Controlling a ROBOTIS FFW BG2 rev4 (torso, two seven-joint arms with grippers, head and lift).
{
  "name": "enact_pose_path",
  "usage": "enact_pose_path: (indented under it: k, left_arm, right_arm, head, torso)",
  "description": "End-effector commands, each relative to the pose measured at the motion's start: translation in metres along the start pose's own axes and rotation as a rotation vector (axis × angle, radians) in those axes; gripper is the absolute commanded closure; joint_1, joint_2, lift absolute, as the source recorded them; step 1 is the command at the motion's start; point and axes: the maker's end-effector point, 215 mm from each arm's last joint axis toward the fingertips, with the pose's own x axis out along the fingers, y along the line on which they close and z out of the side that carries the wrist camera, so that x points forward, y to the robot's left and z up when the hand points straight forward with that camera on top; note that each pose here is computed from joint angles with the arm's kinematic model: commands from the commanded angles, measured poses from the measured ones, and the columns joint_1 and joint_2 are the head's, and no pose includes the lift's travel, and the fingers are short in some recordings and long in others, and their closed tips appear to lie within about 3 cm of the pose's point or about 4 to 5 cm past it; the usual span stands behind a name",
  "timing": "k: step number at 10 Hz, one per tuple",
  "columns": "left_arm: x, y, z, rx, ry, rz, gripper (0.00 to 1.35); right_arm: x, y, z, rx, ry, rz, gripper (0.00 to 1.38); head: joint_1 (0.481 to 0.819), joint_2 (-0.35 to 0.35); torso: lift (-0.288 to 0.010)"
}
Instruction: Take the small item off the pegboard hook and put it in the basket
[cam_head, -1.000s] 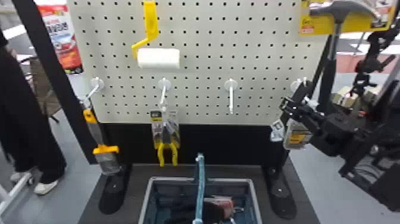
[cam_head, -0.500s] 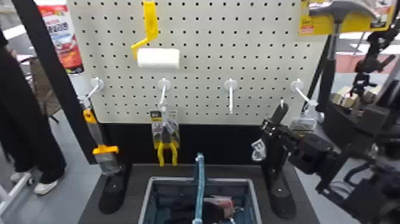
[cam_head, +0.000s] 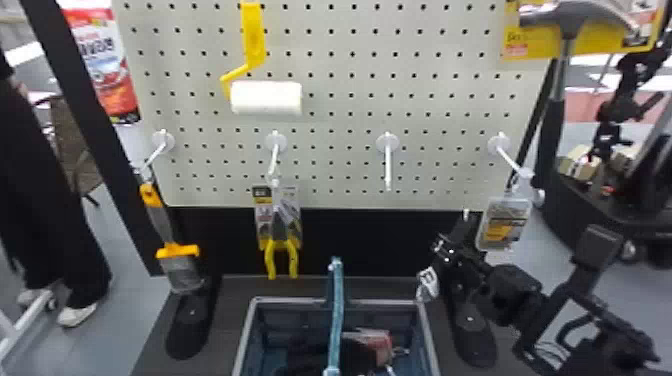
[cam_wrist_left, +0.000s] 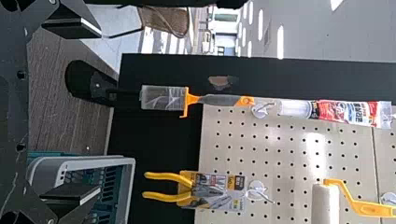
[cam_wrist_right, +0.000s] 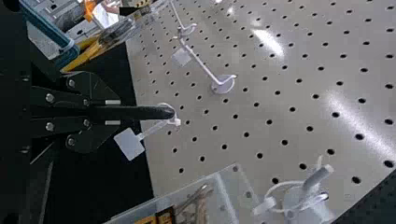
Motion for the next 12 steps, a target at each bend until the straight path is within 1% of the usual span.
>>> enact_pose_path:
  k: [1, 2, 4, 6, 8, 12]
  left_arm:
    - [0.000, 0.000, 0.000, 0.000, 0.000, -0.001, 0.14]
    - [0.000, 0.000, 0.000, 0.000, 0.000, -0.001, 0.14]
    - [0.000, -0.001, -0.001, 0.000, 0.003, -0.002, 0.14]
    - [0.000, -0.001, 0.000, -0.002, 0.001, -0.002, 0.14]
    - [0.000, 0.000, -0.001, 0.000, 0.003, -0.003, 0.14]
    - [0.000, -0.001, -0.002, -0.003, 0.004, -0.002, 0.14]
  right_arm:
    - [-0.002, -0.007, -0.018, 0.025, 0.016, -0.011, 1.22]
    - [-0.004, -0.010, -0.028, 0.037, 0.026, -0.018, 1.22]
    - [-0.007, -0.013, -0.039, 0.056, 0.029, -0.029, 1.22]
    - [-0.005, -0.009, -0.056, 0.084, 0.047, -0.019, 1.22]
    - [0.001, 0.004, -0.080, 0.129, 0.076, 0.009, 1.22]
    - [0.013, 0.030, -0.114, 0.176, 0.135, 0.069, 1.22]
  head:
    - [0.549, 0.000]
    - [0.549, 0.000]
    - [0.549, 0.000]
    - [0.549, 0.000]
    - [0.549, 0.000]
    - [0.549, 0.000]
  torso:
    - [-0.100]
    - [-0.100]
    - [-0.100]
    - [-0.100]
    - [-0.100]
    - [-0.100]
